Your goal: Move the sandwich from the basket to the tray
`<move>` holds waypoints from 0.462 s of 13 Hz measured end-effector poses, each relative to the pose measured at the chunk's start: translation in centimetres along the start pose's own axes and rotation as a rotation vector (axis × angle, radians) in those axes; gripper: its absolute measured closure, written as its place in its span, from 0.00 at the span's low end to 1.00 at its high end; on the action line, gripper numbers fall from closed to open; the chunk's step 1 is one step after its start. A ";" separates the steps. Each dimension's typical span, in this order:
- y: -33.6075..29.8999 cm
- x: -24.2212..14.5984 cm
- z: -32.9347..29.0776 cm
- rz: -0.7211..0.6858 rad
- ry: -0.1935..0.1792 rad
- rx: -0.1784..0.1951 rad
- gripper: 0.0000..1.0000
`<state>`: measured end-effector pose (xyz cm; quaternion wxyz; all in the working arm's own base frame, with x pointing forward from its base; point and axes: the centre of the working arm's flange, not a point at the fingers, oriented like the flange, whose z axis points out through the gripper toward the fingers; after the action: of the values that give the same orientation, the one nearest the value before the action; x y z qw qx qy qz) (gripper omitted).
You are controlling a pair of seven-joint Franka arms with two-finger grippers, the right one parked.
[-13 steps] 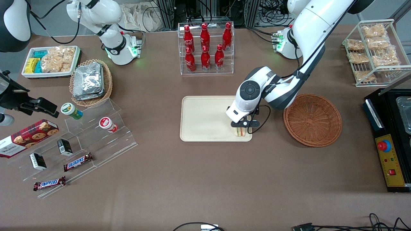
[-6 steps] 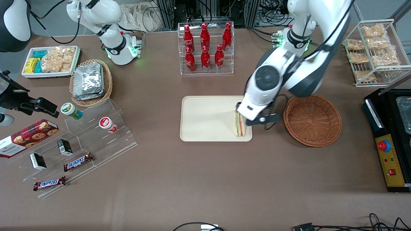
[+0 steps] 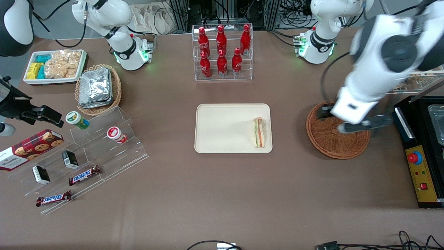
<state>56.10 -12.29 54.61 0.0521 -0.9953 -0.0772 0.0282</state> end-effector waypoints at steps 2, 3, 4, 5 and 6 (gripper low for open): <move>-6.0 0.4 -0.6 0.026 0.004 -0.004 0.00; -8.3 0.3 -0.7 0.033 0.004 -0.010 0.00; -9.8 0.1 -0.9 0.036 0.005 -0.018 0.00; -10.9 0.0 -1.1 0.042 0.009 -0.026 0.00; -11.5 0.0 -1.3 0.047 0.012 -0.040 0.00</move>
<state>54.46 -1.14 57.09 0.0322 -0.9978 -0.0542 0.0219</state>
